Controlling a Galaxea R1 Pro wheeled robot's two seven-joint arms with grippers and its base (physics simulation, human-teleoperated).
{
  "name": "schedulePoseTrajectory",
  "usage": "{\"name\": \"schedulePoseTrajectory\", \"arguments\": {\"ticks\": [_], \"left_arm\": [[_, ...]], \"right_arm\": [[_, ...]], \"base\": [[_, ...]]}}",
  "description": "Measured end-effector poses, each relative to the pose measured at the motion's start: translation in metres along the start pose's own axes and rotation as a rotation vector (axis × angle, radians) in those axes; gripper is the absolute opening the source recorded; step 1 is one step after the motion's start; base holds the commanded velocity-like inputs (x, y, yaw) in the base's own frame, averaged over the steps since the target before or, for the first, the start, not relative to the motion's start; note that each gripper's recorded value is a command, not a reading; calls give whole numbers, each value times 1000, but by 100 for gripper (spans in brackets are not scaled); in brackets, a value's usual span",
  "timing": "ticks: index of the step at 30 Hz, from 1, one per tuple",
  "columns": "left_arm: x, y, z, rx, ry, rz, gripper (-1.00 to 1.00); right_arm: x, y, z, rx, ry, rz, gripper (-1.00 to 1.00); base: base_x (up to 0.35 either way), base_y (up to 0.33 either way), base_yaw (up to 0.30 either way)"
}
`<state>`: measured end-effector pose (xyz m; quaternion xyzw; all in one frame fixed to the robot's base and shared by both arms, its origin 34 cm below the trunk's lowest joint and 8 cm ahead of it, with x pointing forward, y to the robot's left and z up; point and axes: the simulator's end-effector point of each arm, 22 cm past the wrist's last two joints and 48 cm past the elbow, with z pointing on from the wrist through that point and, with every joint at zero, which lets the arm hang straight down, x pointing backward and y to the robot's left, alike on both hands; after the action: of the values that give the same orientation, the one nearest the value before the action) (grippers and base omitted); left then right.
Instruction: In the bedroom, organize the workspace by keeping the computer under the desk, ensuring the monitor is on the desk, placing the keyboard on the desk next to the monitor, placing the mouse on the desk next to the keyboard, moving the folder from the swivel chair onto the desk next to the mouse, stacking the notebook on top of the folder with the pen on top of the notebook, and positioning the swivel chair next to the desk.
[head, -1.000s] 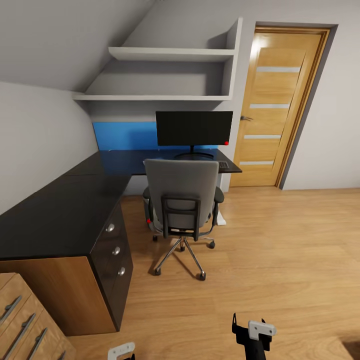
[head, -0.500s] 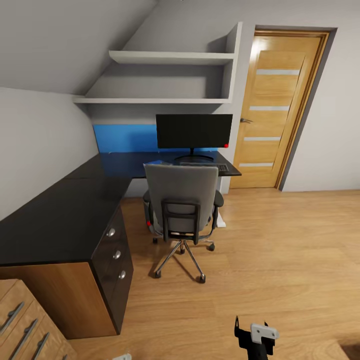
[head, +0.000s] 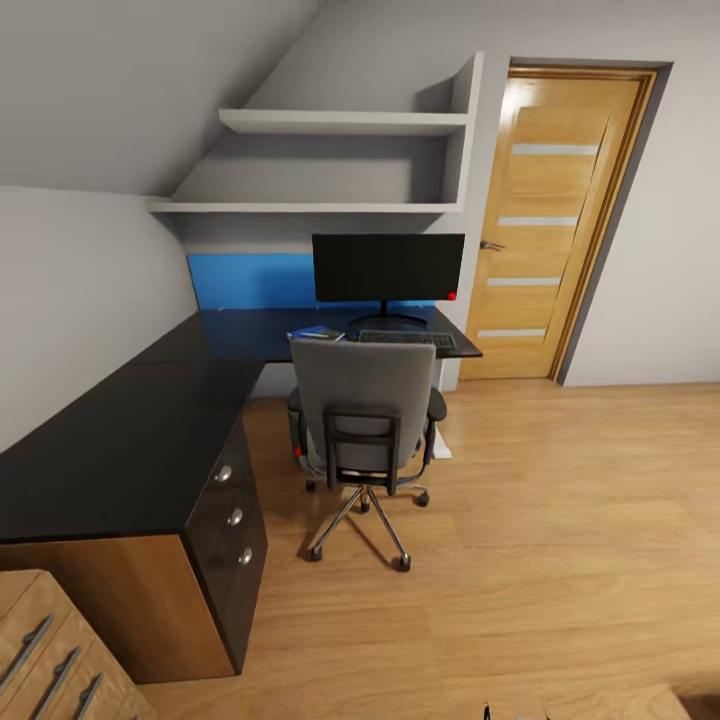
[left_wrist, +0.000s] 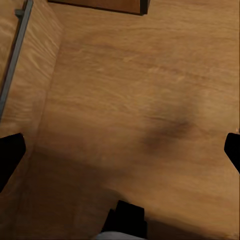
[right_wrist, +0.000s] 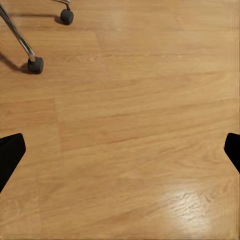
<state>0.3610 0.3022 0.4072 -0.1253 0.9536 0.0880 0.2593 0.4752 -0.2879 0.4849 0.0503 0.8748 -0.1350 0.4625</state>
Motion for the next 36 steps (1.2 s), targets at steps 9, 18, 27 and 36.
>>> {"name": "schedulePoseTrajectory", "arguments": {"ticks": [9,18,27,36], "left_arm": [[12,15,-23,-15,-4,5,100],[9,40,-31,-42,1,22,100],[10,39,-31,-44,3,23,100],[10,37,-31,-38,3,25,100]], "right_arm": [[-14,-3,-8,0,1,-1,100],[-24,-5,-13,0,1,-1,100],[-24,-5,-13,-1,1,-1,100],[-24,-5,-13,-1,2,0,100]], "base": [[0,0,0],[0,0,0],[0,0,0],[0,0,0]]}}
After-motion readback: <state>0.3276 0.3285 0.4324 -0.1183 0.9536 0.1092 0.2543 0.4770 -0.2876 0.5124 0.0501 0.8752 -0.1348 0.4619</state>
